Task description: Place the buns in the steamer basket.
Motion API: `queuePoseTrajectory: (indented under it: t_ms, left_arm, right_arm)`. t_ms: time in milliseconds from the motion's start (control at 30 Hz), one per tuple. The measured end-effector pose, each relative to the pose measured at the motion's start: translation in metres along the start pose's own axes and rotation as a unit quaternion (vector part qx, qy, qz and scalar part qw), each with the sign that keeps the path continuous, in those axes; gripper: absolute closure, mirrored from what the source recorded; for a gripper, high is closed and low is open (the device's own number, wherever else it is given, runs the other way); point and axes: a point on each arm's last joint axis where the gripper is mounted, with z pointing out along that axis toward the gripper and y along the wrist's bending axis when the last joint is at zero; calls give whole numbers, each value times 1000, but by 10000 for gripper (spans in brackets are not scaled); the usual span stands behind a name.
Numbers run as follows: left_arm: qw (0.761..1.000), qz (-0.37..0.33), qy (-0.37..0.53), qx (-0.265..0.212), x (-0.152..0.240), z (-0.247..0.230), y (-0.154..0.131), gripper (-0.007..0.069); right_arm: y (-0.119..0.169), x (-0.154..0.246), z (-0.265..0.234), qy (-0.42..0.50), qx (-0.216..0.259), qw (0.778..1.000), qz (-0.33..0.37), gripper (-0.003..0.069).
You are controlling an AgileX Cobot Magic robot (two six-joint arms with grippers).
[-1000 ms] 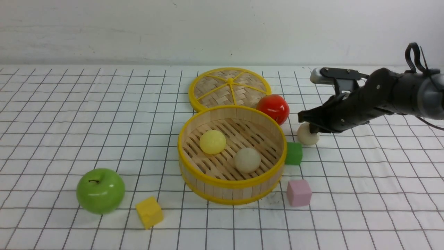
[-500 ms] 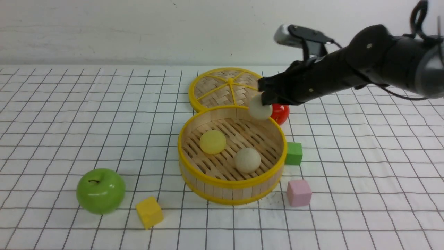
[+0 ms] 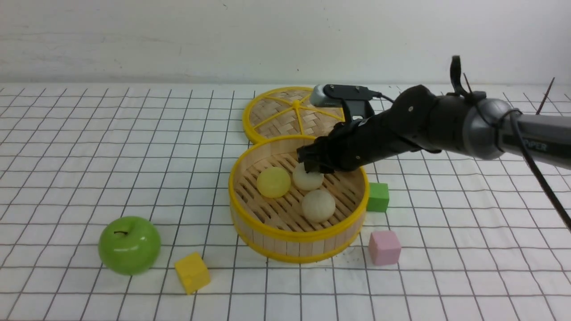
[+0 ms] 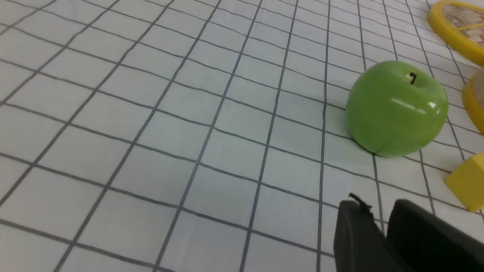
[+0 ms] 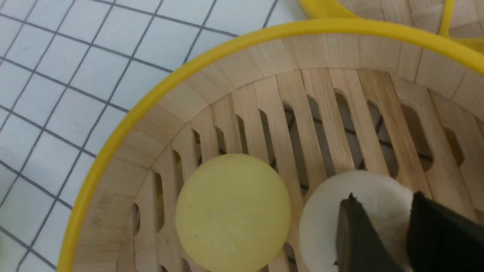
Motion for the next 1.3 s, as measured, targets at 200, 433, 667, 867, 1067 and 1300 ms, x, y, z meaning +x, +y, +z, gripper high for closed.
queuePoseTrajectory:
  t_ms: [200, 433, 667, 867, 1067, 1300]
  left_arm:
    - [1000, 0, 0, 0, 0, 0, 0, 494]
    - [1000, 0, 0, 0, 0, 0, 0, 484]
    - [1000, 1, 0, 0, 0, 0, 0, 479]
    - [1000, 1, 0, 0, 0, 0, 0, 469]
    - [1000, 1, 0, 0, 0, 0, 0, 463]
    - [1000, 1, 0, 0, 0, 0, 0, 461]
  right_arm:
    - [19, -18, -46, 5, -33, 999, -26, 227]
    - [36, -38, -153, 27, -58, 996, -56, 207]
    - [42, -29, -274, 39, 29, 997, -66, 417]
    - [55, 8, -342, 27, 72, 993, -85, 666]
    - [71, 29, -385, 3, 62, 993, -97, 678]
    - [79, 39, -409, -26, 61, 992, -107, 678]
